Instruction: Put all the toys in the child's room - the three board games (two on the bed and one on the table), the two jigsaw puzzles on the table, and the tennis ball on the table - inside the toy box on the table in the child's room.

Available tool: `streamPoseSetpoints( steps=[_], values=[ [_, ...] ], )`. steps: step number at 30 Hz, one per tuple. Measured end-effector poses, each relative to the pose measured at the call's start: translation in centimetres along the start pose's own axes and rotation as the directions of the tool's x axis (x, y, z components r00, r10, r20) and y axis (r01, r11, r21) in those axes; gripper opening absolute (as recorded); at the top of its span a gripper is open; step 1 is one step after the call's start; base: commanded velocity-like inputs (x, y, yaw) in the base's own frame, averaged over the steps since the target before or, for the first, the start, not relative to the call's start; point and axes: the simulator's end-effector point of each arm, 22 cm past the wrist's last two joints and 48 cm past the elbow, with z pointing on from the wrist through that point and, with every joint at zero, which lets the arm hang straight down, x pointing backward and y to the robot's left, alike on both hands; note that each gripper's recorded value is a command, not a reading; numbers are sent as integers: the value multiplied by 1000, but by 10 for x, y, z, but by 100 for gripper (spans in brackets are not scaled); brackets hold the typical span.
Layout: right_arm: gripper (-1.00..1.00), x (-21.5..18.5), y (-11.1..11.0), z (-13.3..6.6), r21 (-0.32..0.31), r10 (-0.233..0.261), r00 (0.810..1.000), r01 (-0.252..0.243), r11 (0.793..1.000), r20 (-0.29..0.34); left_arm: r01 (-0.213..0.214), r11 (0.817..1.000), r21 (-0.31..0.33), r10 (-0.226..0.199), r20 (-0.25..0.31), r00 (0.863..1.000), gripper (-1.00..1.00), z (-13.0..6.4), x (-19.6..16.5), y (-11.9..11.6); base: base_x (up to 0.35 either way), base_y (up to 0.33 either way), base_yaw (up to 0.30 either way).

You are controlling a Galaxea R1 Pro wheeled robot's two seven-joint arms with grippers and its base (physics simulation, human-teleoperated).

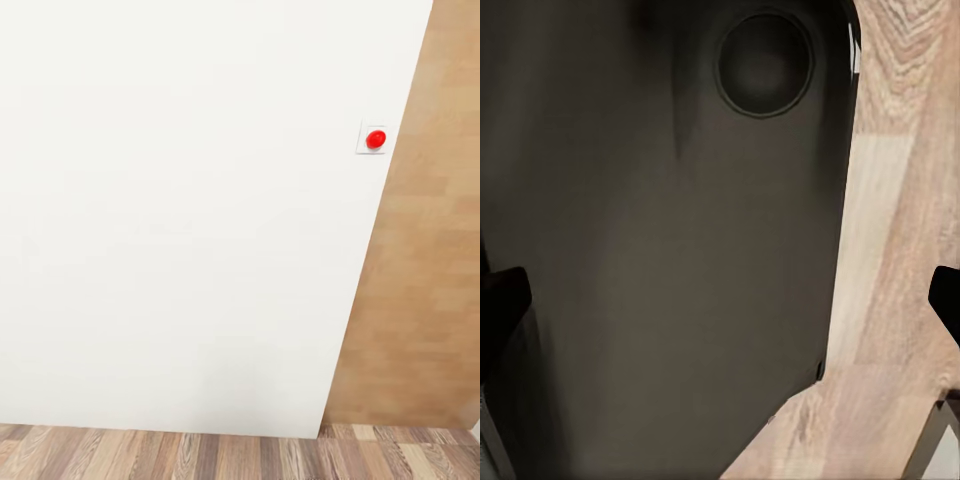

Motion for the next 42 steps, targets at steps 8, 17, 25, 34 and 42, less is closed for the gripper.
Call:
streamPoseSetpoints(
  steps=[8, 17, 25, 34, 42],
  values=[
    [100, 0, 0, 0, 0, 3, 1000, -3, 1000, -1, 0, 1000, -1, 0, 1, 1000, 100, 0, 0, 1, 0, 0, -265],
    [100, 0, 1, 0, -1, 5, 1000, -5, 1000, 1, -2, 1000, -1, 2, 1, 1000, 100, 0, 0, 1, 0, 0, -275],
    [100, 0, 1, 0, -1, 9, 1000, -9, 1000, 1, 9, 1000, -1, -9, -4, 1000, 100, 0, 1, 0, 0, 0, -275],
    [100, -4, 0, 0, 0, 14, 1000, -14, 1000, 16, 6, 1000, 5, -6, 0, 1000, 100, 0, 0, -4, 0, 0, -275],
    [100, -12, 1, 0, 0, 15, 998, -15, 1000, 59, 6, 1000, 5, -6, 0, 1000, 100, 0, 0, -4, 0, 0, -275]
  ],
)
